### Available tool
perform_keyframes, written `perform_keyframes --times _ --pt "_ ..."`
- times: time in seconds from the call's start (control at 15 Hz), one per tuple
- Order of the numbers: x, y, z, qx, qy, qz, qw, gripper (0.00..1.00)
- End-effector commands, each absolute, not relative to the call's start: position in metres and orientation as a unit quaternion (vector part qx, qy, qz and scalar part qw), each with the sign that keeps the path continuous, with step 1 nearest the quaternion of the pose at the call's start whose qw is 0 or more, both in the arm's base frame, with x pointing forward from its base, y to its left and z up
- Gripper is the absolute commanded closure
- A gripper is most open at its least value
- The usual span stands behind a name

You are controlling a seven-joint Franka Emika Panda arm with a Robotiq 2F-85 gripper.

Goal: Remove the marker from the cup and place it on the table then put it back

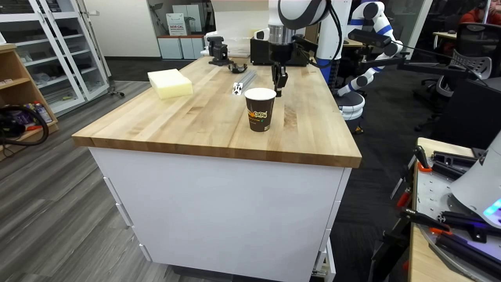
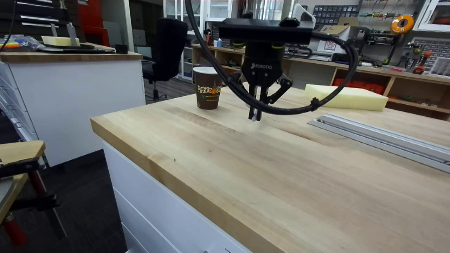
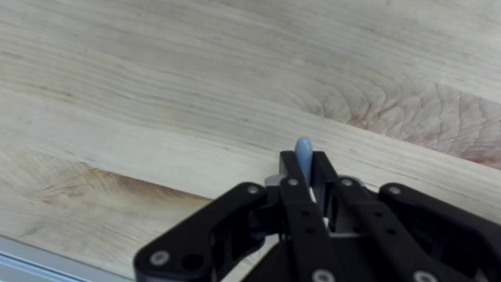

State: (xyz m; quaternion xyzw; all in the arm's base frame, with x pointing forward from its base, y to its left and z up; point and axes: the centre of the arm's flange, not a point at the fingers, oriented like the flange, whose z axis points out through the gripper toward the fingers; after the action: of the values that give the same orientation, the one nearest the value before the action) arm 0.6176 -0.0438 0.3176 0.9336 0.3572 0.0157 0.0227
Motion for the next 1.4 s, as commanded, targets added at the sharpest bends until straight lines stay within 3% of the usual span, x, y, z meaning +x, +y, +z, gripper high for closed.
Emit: perform_keyframes --times 0.0,0.53,1.33 --pt "0.613 -0.036 0.353 0.929 0.368 0.036 0.021 0.97" --pt "0.601 -0.015 0.422 0.923 0.376 0.071 0.045 0.97" --pt "0.578 -0.002 0.463 0.917 0.397 0.002 0.031 0.97"
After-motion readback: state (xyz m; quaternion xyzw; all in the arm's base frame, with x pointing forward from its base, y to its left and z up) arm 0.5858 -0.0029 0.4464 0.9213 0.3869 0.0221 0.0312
